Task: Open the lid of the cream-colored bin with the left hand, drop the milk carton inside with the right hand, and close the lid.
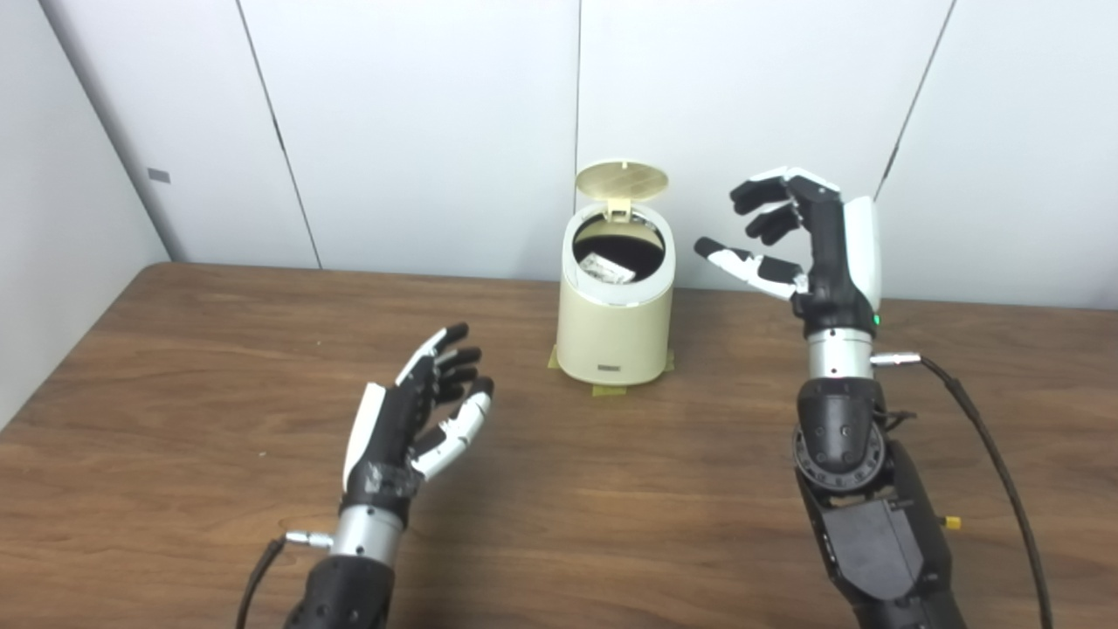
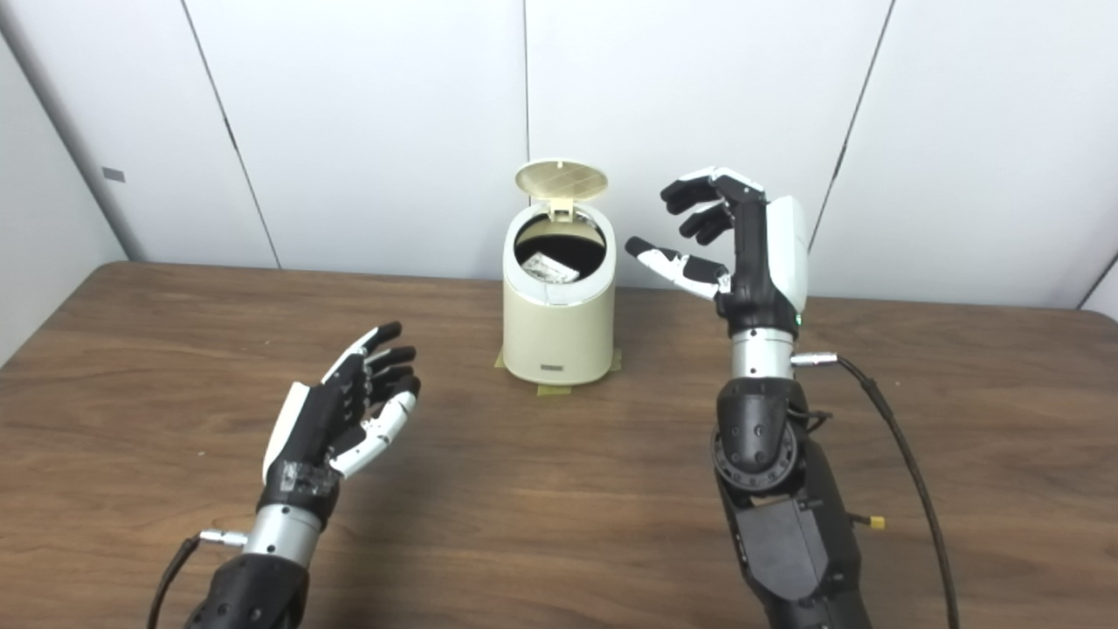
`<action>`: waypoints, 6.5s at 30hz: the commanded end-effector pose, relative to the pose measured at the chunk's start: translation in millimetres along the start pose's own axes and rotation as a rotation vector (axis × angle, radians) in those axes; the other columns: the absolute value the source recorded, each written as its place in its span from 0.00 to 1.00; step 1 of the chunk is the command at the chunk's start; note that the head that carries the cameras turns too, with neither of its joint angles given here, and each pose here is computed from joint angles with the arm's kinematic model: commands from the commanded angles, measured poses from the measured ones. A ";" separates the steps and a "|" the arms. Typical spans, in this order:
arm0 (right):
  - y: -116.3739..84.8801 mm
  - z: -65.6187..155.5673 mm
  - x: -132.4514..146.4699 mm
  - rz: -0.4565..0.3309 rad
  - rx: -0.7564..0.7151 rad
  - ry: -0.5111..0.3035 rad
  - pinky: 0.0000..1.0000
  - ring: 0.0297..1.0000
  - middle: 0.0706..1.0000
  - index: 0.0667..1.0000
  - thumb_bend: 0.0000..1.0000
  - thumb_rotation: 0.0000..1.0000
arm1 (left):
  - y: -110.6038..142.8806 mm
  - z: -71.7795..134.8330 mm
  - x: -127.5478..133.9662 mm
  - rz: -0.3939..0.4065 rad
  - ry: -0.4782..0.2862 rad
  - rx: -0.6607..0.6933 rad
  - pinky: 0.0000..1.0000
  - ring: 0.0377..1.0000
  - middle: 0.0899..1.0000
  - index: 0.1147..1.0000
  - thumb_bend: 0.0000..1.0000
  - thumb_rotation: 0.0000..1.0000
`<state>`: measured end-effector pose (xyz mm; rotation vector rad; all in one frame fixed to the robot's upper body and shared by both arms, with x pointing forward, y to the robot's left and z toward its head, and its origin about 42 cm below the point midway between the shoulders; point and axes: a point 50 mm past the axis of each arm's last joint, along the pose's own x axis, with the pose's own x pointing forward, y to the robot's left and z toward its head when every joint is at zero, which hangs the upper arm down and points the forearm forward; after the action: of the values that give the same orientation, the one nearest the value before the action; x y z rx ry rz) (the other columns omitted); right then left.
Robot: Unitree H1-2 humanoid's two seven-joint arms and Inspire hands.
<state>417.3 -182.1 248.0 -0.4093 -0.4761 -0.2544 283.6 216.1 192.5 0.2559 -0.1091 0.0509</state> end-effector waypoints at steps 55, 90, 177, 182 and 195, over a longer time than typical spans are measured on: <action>-27.2 -49.2 -157.7 0.060 0.434 0.522 0.59 0.72 0.78 0.90 0.49 0.52 | -22.2 188.6 230.7 -0.465 -0.378 0.493 0.90 0.90 0.84 0.84 0.41 0.99; -20.2 -46.4 -157.9 0.073 0.290 0.461 0.55 0.66 0.71 0.90 0.51 0.55 | -26.9 140.2 176.1 -0.707 -0.324 0.981 0.83 0.88 0.90 0.88 0.51 0.99; -15.1 -42.9 -163.5 0.069 0.236 0.438 0.59 0.67 0.71 0.91 0.54 0.59 | 1.1 154.2 175.6 -0.423 -0.579 0.890 0.82 0.90 0.89 0.87 0.40 0.85; -16.3 -43.2 -160.8 0.051 0.258 0.422 0.59 0.67 0.70 0.90 0.54 0.61 | 16.9 142.9 160.8 -0.319 -0.512 0.565 0.84 0.90 0.90 0.89 0.35 0.77; -29.3 -45.4 -152.2 0.007 0.276 0.386 0.59 0.71 0.78 0.90 0.68 0.54 | 38.7 79.3 112.4 -0.233 -0.312 0.273 0.90 0.90 0.90 0.92 0.34 0.86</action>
<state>285.4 -206.2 125.6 -0.0991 -0.0231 -0.2494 386.2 241.1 276.5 0.5877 -0.3209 -0.2284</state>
